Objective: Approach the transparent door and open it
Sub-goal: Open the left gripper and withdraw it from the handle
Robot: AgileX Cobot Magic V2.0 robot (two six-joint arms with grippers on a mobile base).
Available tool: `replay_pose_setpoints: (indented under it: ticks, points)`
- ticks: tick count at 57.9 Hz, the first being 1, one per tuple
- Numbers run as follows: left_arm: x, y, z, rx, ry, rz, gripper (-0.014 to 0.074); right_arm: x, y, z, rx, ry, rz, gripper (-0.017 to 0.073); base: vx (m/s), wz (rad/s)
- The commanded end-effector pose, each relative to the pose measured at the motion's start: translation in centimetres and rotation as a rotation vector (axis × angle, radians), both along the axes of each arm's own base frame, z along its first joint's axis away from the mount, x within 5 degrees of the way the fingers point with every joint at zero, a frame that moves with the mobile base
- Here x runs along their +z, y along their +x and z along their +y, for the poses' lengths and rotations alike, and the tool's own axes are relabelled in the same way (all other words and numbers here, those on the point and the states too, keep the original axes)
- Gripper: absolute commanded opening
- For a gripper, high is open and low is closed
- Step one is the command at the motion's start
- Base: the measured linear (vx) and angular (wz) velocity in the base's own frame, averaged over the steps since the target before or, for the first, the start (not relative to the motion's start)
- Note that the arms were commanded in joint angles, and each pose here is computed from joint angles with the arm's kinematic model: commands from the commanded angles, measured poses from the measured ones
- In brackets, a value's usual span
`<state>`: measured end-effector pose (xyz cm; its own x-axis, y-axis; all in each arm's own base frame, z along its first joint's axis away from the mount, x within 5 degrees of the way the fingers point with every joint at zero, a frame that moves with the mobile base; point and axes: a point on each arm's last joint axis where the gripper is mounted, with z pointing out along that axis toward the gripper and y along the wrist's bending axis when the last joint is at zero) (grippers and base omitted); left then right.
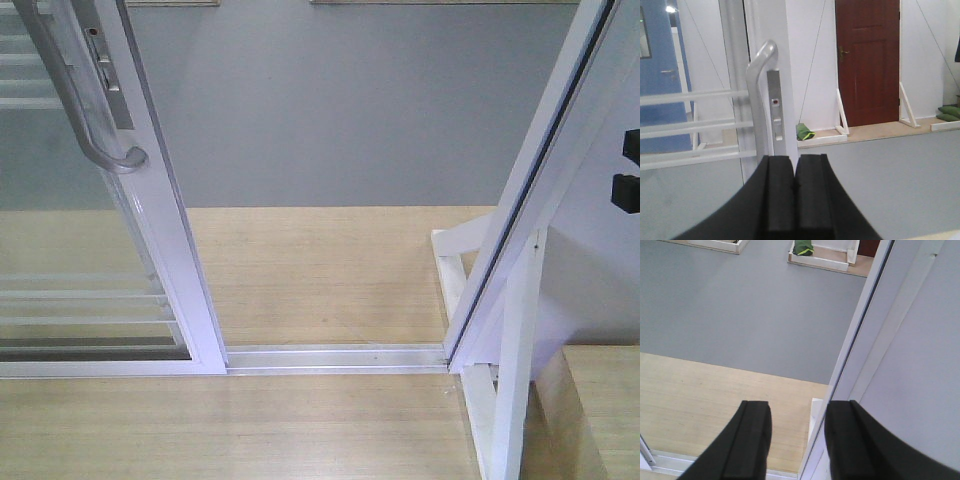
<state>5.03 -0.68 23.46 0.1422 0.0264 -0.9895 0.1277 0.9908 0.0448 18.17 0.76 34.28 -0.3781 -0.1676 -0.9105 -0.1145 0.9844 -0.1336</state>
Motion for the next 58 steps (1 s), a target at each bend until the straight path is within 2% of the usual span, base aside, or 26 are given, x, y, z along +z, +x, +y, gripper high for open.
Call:
replay_pose_setpoints:
  ticks: [1,8,17,53,58]
  points:
    - [0.0,-0.1,0.0,-0.011,-0.039,-0.129,-0.0006,1.7,0.1,-0.2,-0.009,-0.004,-0.107,0.0337,0.0,0.0]
    - [-2.1,0.3,-0.1,-0.011,-0.039,-0.124,-0.0006,1.7,0.1,-0.2,-0.009,-0.004,-0.109,0.0337,0.0,0.0]
    - [-2.9,0.5,-0.1,-0.01,-0.025,-0.026,-0.0006,1.7,0.1,-0.2,-0.009,-0.004,-0.109,0.0337,0.0,0.0]
    - [-3.2,0.5,-0.1,-0.008,-0.022,-0.002,-0.0006,1.7,0.0,0.2,0.01,-0.003,-0.114,0.0337,0.0,0.0]
    - [-3.2,0.5,-0.1,-0.008,-0.022,-0.002,-0.0006,2.1,-1.0,-0.4,-0.006,-0.083,-0.189,0.0311,0.0,0.0]
